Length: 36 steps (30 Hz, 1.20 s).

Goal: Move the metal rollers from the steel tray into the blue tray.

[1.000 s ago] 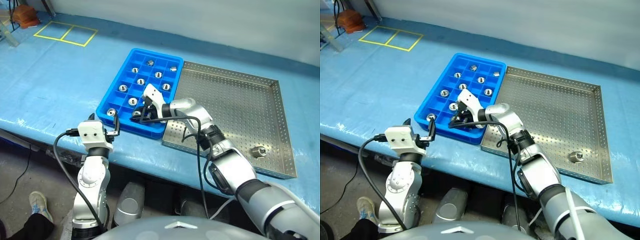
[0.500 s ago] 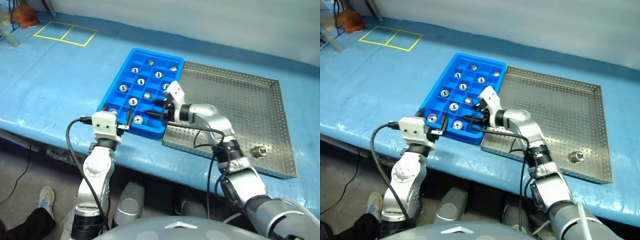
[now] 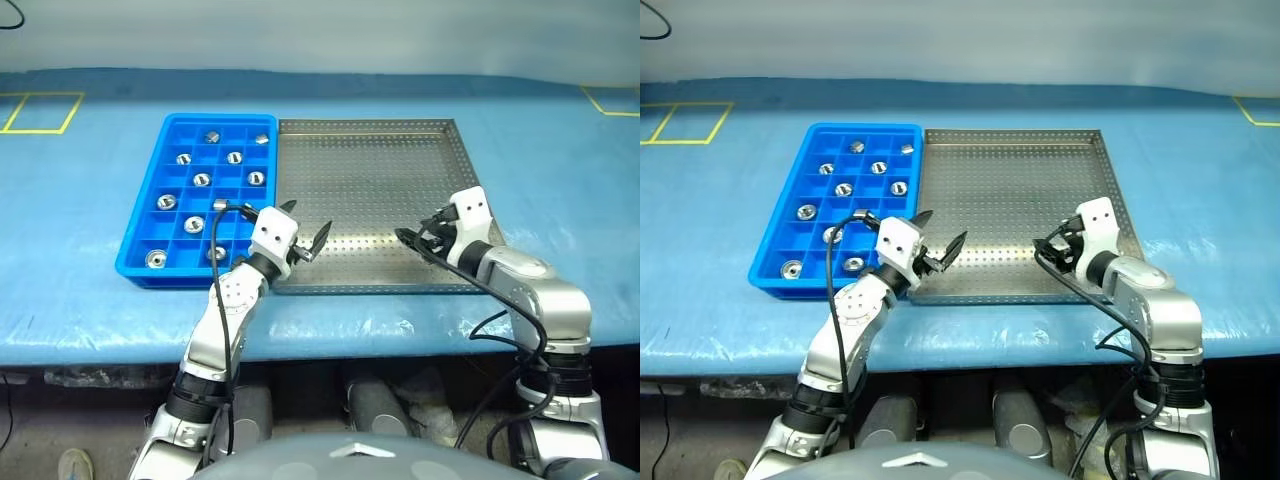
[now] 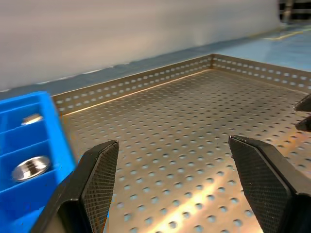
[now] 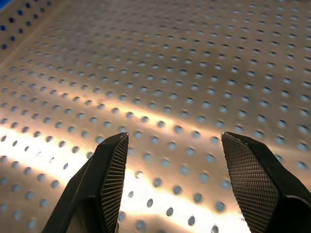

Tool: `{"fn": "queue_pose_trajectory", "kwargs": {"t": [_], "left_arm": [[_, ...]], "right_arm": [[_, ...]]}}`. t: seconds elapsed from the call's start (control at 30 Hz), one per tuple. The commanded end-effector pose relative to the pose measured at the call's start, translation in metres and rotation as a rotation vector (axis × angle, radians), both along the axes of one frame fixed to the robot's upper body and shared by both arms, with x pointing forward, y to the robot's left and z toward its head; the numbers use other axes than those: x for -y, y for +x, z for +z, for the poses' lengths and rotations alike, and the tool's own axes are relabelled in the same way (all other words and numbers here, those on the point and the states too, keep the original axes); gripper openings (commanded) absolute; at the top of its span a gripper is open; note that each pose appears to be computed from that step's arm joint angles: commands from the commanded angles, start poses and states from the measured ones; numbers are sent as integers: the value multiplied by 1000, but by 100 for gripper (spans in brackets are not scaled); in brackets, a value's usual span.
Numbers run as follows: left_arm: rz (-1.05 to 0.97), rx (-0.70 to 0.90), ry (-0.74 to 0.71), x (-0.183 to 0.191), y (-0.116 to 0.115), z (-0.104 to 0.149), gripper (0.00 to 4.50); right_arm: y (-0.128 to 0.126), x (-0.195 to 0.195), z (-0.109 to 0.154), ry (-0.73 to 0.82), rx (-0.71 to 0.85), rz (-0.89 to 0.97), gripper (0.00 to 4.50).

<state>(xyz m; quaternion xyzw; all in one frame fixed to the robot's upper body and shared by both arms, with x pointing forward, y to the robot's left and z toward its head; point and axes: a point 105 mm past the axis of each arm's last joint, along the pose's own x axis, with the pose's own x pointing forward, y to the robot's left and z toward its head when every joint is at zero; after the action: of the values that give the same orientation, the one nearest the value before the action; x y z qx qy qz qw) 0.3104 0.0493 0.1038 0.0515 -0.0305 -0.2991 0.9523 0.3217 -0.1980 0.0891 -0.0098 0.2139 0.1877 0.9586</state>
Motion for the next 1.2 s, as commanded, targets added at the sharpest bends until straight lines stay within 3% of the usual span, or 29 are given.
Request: {"fn": "queue_pose_trajectory", "kwargs": {"t": [0.03, 0.43, 0.53, 0.63, 0.7, 0.87, 1.0, 1.1, 1.2], "left_arm": [[-44, 9, -20, 7, -3, 3, 396], [-38, -9, -38, 9, -8, -2, 396], [-29, -7, -33, 6, -8, -2, 396], [-12, -4, -32, 2, -8, -1, 396], [-1, -1, -27, -1, -8, -1, 396], [61, 26, -32, -14, -9, 6, 396], [189, 43, -43, -36, -10, 10, 396], [280, 50, -43, -52, -15, 10, 396], [332, 45, -38, -61, -22, 8, 396]], "right_arm": [[0, 18, 8, -59, 23, -76, 324], [-1, 50, -40, -129, -234, -181, 324], [3, 38, -41, -114, -221, -125, 264], [8, 26, -32, -96, -186, -83, 174], [13, 9, -16, -57, -113, -20, 172], [7, -74, 38, 115, 108, 345, 172], [23, -115, 75, 141, 325, 418, 172], [39, -142, 88, 201, 391, 436, 172], [48, -165, 84, 194, 381, 483, 172]]}}
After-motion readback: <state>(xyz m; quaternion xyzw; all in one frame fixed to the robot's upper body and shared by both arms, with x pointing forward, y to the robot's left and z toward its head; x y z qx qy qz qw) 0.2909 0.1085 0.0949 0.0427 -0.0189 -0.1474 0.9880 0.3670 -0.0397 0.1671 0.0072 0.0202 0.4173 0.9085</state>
